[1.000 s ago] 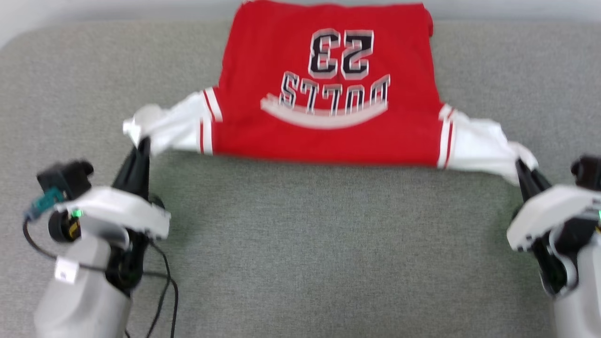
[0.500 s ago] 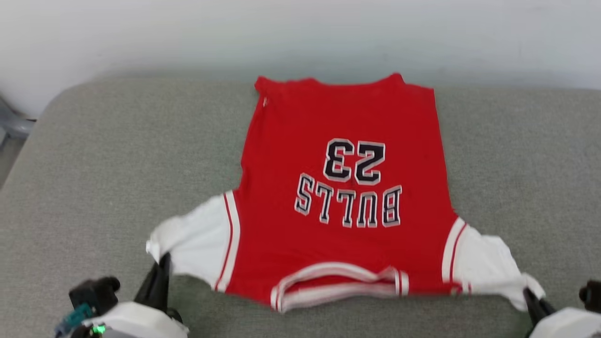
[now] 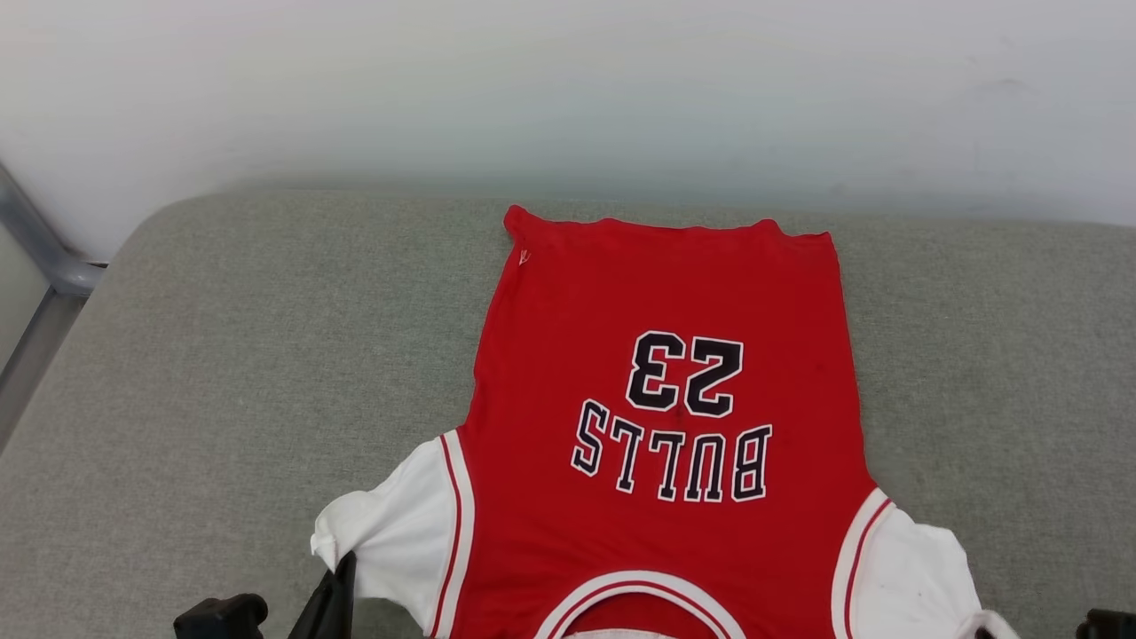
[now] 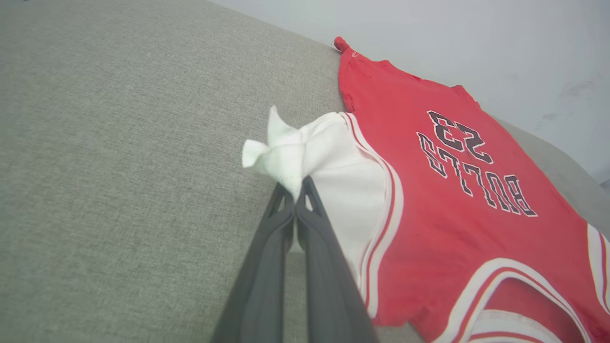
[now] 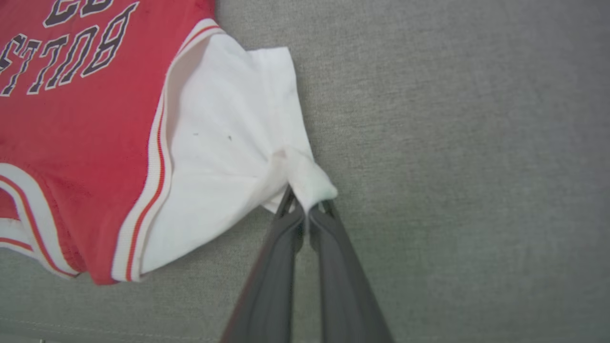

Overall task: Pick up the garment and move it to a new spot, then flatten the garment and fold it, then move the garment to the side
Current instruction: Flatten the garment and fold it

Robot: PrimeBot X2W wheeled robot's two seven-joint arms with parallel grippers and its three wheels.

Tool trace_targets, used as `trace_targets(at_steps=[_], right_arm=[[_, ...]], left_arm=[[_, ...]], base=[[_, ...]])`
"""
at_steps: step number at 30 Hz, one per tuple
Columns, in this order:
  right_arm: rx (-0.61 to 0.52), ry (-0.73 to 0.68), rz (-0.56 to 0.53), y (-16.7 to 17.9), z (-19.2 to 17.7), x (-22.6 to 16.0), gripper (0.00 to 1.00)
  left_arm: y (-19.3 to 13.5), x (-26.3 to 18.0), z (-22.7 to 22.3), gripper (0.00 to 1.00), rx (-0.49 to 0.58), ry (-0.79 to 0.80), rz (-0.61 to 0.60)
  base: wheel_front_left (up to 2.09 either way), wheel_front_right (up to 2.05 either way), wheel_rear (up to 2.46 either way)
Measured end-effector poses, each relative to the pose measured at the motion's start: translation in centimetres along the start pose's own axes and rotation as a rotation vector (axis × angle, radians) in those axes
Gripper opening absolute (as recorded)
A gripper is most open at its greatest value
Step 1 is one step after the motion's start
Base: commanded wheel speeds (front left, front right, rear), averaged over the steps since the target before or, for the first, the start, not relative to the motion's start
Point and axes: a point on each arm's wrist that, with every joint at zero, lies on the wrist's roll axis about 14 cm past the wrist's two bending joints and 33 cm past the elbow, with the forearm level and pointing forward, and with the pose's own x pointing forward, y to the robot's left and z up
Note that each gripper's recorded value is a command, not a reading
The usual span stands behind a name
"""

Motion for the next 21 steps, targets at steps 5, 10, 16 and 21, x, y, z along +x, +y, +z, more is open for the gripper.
trace_targets(at_steps=[5, 10, 16, 21], right_arm=[[-0.014, -0.249, -0.015, -0.3, 5.9, -0.1, 1.00], [-0.045, -0.422, -0.033, -0.1, 11.1, 0.6, 1.00], [-0.100, -0.512, 0.003, 2.0, 17.1, 4.2, 1.00], [-0.154, -0.504, 0.066, 5.1, 21.3, 8.6, 1.00]], left_arm=[[-0.9, 0.1, 0.7, 0.00, 0.012, -0.021, -0.024], [-1.6, 0.6, 1.8, 0.00, 0.021, -0.058, -0.044], [-2.6, 2.1, 3.3, 0.00, 0.026, -0.103, -0.072], [-3.3, 3.8, 4.0, 0.00, 0.028, -0.126, -0.092]], base=[[0.00, 0.00, 0.00], [0.00, 0.00, 0.00], [0.00, 0.00, 0.00], [0.00, 0.00, 0.00]])
